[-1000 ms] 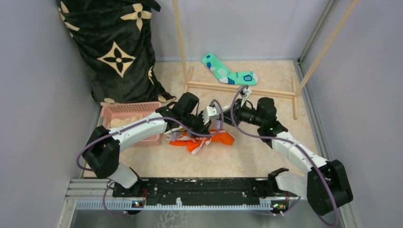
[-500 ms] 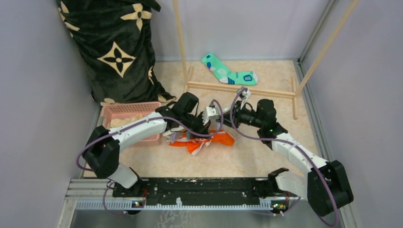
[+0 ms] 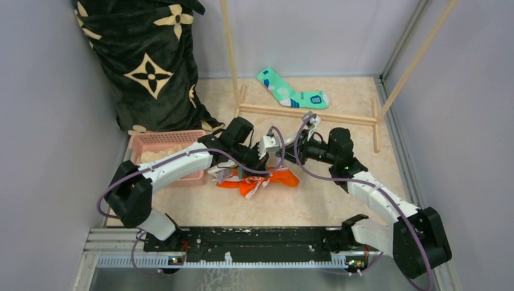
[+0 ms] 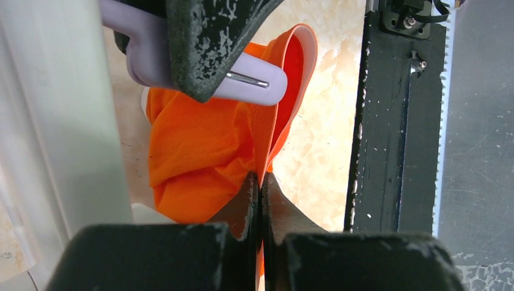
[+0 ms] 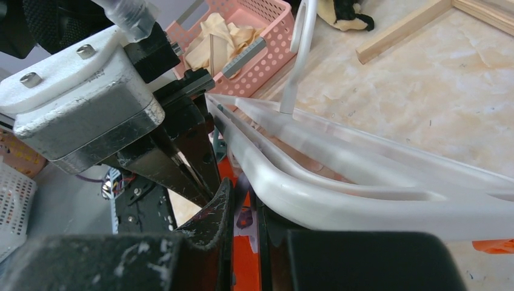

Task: Clip the underwear to the hanger
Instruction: Clamp the underwear onto the hanger.

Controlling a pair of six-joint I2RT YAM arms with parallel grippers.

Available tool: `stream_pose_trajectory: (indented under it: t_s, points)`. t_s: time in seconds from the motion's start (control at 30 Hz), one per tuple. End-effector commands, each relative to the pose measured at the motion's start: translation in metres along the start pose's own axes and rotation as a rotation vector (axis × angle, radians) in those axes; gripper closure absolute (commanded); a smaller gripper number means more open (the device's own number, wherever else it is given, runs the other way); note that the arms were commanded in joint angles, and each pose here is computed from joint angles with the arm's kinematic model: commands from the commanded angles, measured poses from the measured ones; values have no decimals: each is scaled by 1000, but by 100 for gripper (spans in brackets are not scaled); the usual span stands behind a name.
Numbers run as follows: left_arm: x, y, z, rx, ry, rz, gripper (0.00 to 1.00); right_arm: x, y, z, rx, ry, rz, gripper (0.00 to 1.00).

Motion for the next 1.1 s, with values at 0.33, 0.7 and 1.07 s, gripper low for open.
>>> stream_pose_trajectory:
  t_s: [0.33,0.7,1.07]
  points:
    - [3,8,-20,40,-69,-28,100,3,27,-7,67,-63,-72,100]
    - [17,-3,-20,109,-179,-179,100,1,29,-14,50,-161,-36,100]
    - [16,-8,-19,107,-161,-124,100,2,29,-7,94,-114,-65,100]
Point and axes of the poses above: each gripper's point midway between its finger pads, its own x axis back along the fingers, its own y axis along the line the jaws close on, z = x × y, the point moved 8 cm from there along x, back along the fingers, and after that the axes turned 1 degree about -x, right-handed, at the moved point
